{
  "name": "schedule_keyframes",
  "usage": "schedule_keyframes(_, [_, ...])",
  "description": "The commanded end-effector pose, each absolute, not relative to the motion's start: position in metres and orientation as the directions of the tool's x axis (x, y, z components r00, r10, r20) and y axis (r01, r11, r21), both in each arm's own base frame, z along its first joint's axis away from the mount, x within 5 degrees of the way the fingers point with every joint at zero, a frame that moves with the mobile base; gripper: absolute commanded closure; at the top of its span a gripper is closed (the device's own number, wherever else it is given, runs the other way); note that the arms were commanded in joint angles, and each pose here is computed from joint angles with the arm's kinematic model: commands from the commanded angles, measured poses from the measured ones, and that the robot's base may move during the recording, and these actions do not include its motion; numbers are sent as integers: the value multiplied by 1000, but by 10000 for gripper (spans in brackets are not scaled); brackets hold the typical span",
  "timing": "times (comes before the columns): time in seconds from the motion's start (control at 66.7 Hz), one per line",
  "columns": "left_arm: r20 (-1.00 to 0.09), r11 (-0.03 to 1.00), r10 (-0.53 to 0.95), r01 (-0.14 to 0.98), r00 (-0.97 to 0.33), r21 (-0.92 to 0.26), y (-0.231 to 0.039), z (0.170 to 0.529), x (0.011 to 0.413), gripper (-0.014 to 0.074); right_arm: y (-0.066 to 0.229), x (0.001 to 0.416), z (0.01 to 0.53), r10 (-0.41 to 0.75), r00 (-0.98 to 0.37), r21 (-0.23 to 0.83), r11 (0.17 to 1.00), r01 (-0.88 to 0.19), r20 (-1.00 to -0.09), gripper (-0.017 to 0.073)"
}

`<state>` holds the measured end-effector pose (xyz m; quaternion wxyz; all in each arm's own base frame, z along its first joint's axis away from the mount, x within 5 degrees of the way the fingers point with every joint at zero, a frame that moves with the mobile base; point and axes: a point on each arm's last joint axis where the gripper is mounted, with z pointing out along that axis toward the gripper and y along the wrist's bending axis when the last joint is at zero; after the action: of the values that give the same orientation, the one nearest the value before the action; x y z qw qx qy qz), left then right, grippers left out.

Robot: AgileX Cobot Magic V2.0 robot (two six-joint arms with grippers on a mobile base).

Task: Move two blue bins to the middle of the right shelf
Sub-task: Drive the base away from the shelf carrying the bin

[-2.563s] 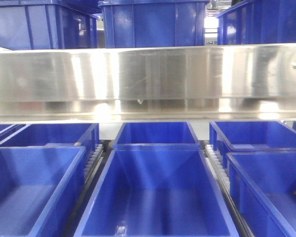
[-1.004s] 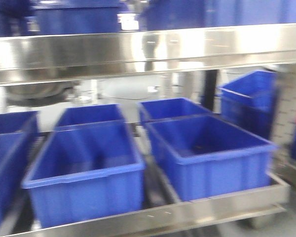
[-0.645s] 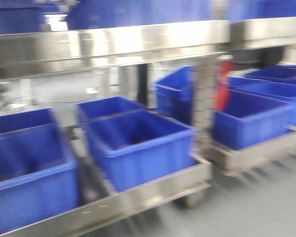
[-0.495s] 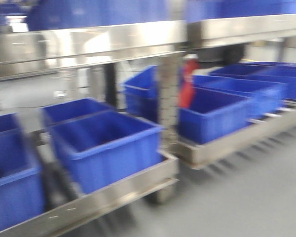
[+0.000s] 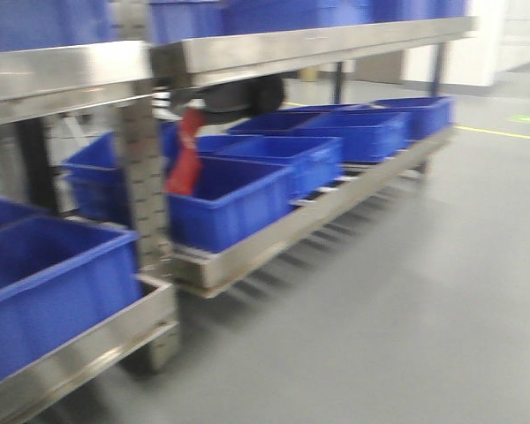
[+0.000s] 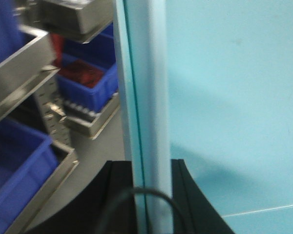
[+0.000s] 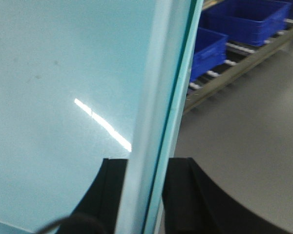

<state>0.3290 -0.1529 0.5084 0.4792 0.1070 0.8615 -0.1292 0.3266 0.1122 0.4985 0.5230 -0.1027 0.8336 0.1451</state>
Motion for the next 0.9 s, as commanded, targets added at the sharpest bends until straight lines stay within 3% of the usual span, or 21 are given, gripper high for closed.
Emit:
schedule_keyframes(0.0, [-895,884,-12,413,-446,-218,-168,527,316,704,118,321,517,61,-337,189,913,-362,-940,712])
schedule_keyframes(0.884, [-895,885,-11,412,-446,-217,-168,527,316,704,118,321,517,61,-337,189,913,-362,-940,712])
